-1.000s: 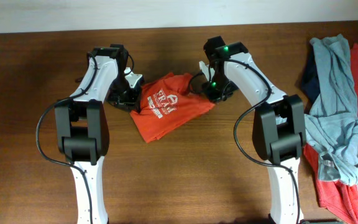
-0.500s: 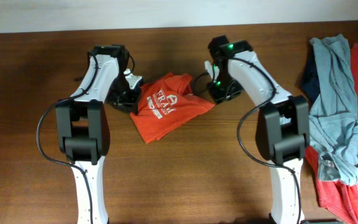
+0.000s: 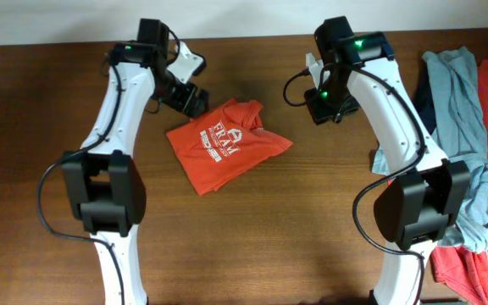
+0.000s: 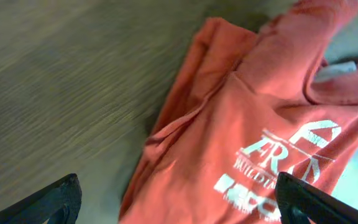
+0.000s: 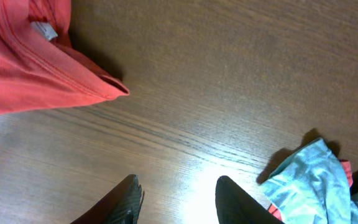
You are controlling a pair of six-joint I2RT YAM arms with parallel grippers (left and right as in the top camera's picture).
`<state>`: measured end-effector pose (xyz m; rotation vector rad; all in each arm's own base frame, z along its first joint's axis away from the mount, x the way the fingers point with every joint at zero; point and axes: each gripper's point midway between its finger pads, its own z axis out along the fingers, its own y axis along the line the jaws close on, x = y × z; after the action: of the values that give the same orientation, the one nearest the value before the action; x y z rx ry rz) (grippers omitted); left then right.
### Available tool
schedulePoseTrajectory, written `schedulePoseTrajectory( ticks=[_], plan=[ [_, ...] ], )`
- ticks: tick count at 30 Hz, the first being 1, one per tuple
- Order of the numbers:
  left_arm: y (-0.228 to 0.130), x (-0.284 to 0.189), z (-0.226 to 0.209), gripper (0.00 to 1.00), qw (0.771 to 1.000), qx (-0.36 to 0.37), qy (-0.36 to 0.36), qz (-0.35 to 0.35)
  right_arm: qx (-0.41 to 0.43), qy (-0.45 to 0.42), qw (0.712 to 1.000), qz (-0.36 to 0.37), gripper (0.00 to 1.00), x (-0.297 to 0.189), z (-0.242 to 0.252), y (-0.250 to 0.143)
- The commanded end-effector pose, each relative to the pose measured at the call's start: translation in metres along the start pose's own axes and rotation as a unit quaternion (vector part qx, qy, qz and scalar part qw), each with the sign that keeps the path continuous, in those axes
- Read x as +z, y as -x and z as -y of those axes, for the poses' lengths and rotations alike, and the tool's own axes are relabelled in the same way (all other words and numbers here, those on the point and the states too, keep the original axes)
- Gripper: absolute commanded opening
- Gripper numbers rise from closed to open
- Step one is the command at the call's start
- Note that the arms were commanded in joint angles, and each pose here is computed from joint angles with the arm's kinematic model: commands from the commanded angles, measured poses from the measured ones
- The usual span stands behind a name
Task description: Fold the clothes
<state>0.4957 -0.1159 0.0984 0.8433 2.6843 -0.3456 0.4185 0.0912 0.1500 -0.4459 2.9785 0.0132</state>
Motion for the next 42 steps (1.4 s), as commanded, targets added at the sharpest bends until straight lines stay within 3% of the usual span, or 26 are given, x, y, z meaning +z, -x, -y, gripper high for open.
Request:
schedulePoseTrajectory(
  ticks=[1,9,12,14,17,18,19,23,26,31,35,42],
  plan=[
    [-0.004,0.039,0.010,0.99,0.996,0.061,-0.059,0.000,0.003,-0.002,1.000,-0.001,0.44,-0.001,0.000,-0.001],
    [-0.018,0.090,0.003,0.98,0.995,0.052,-0.078,-0.019,0.005,-0.002,1.000,-0.006,0.44,-0.001,0.000,-0.003],
    [-0.029,0.105,0.014,0.90,0.992,0.043,-0.109,-0.037,0.005,-0.002,1.000,-0.006,0.44,-0.001,0.000,-0.003],
    [-0.036,0.105,0.024,0.75,0.990,0.039,-0.123,-0.055,0.005,-0.002,1.000,-0.006,0.43,-0.001,0.000,-0.003],
    [-0.045,0.103,0.036,0.38,0.987,0.036,-0.137,-0.079,0.004,-0.002,1.000,-0.006,0.43,-0.001,0.000,-0.003],
    [-0.049,0.102,0.038,0.12,0.986,0.033,-0.141,-0.086,0.005,-0.002,1.000,-0.006,0.43,-0.001,0.000,-0.003],
    [-0.053,0.101,0.039,0.01,0.985,0.030,-0.143,-0.097,0.004,-0.002,1.000,-0.006,0.43,-0.001,0.000,-0.003],
    [-0.069,0.096,0.025,0.01,0.985,0.009,-0.114,-0.131,0.004,-0.002,1.000,-0.008,0.44,-0.001,0.000,-0.004],
    [-0.089,0.081,-0.011,0.00,0.983,-0.067,-0.074,-0.155,0.004,-0.002,1.000,-0.011,0.43,-0.001,0.000,-0.005],
    [-0.129,0.042,-0.088,0.01,0.967,-0.212,-0.049,-0.132,0.009,-0.002,1.000,-0.015,0.43,-0.002,0.004,-0.008],
    [-0.184,0.006,-0.158,0.01,0.935,-0.341,-0.030,-0.094,0.014,-0.003,1.000,-0.016,0.43,-0.001,0.008,-0.009],
    [-0.278,-0.039,-0.223,0.01,0.884,-0.463,0.002,-0.066,0.014,-0.003,1.000,-0.016,0.43,-0.001,0.008,-0.008]
  ],
)
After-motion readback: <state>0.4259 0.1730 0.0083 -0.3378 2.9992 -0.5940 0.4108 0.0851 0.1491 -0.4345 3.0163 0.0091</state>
